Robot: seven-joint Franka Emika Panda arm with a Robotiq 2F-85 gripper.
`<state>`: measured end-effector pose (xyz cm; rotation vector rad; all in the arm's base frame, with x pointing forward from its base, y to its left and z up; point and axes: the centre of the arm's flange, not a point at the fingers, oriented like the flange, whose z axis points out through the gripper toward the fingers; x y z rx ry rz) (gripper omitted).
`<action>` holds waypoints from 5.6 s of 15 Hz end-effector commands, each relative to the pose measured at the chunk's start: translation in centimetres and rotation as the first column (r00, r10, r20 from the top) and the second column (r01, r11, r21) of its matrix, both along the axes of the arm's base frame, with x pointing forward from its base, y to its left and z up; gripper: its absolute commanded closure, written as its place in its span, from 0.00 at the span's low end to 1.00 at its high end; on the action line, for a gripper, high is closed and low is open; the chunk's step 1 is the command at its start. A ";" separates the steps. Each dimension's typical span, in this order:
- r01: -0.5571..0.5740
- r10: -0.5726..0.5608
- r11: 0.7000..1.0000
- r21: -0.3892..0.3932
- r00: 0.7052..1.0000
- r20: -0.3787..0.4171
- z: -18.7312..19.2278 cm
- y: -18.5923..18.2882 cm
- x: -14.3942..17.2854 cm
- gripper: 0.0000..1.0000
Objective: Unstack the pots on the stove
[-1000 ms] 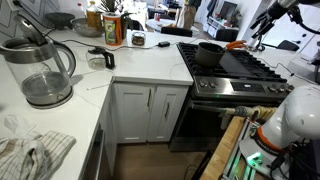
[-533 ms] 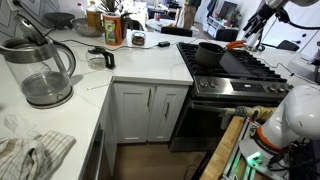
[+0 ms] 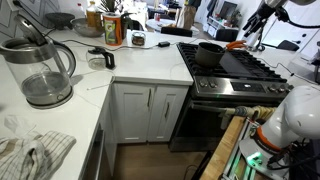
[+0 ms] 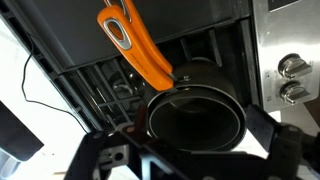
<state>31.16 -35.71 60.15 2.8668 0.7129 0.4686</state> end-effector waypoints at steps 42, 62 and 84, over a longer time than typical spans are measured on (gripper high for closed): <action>-0.447 0.475 0.848 0.284 0.880 -0.032 -8.2 -11.9 7.4 0.50; -0.501 0.538 0.802 0.325 0.842 -0.030 -8.4 -10.2 8.3 0.93; -0.502 0.421 0.778 0.377 0.863 0.279 -3.5 -11.5 5.4 0.92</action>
